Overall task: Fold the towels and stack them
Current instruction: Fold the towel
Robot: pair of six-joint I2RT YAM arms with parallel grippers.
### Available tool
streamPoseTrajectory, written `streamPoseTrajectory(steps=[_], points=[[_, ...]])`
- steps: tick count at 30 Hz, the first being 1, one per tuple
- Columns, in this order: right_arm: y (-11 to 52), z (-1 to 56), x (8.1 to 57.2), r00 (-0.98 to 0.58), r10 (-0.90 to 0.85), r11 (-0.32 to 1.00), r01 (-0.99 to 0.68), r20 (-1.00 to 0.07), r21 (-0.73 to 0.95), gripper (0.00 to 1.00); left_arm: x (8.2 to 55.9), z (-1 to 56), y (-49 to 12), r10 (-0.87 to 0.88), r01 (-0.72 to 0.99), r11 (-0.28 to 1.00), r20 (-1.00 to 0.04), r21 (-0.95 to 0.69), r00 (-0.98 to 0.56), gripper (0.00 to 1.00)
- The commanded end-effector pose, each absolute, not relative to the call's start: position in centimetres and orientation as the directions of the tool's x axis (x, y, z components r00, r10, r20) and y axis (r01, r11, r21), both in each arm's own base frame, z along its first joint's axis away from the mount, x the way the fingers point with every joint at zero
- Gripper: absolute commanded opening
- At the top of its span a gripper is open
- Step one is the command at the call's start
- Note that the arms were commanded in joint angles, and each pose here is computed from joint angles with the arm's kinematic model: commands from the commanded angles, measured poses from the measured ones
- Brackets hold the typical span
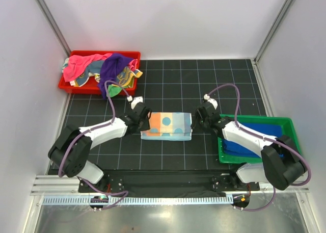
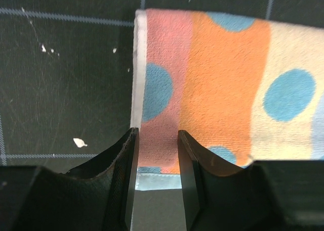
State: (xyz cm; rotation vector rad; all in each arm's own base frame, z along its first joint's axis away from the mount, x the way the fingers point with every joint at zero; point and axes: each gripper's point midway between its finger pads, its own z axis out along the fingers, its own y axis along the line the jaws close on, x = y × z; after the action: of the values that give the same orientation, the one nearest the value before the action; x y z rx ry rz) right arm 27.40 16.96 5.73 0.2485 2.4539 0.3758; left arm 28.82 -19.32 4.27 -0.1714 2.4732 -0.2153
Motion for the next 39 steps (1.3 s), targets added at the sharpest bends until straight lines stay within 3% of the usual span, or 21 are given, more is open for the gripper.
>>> streamPoseTrajectory(steps=[1, 6, 15, 24, 39], points=[[17.1, 5.8, 27.3, -0.769, 0.273, 0.937, 0.077, -0.578, 0.34, 0.41, 27.9, 2.8, -18.3, -0.162, -0.098, 0.985, -0.581, -0.141, -0.798, 0.4], [17.6, 5.2, 26.9, -0.779, 0.27, 0.935, 0.071, -0.566, 0.348, 0.41, 27.3, 2.9, -18.2, -0.159, -0.092, 0.986, -0.585, -0.142, -0.795, 0.4], [17.6, 6.1, 26.6, -0.764, 0.279, 0.931, 0.067, -0.582, 0.358, 0.33, 27.4, 4.0, -17.8, -0.147, -0.091, 0.988, -0.6, -0.123, -0.786, 0.42], [18.2, 7.5, 27.3, -0.748, 0.289, 0.923, 0.051, -0.598, 0.381, 0.41, 28.2, 5.3, -18.5, -0.143, -0.075, 0.988, -0.612, -0.135, -0.778, 0.45], [18.7, 4.9, 27.1, -0.777, 0.279, 0.928, 0.067, -0.564, 0.367, 0.42, 28.0, 4.1, -18.5, -0.144, -0.097, 0.989, -0.582, -0.112, -0.801, 0.43]])
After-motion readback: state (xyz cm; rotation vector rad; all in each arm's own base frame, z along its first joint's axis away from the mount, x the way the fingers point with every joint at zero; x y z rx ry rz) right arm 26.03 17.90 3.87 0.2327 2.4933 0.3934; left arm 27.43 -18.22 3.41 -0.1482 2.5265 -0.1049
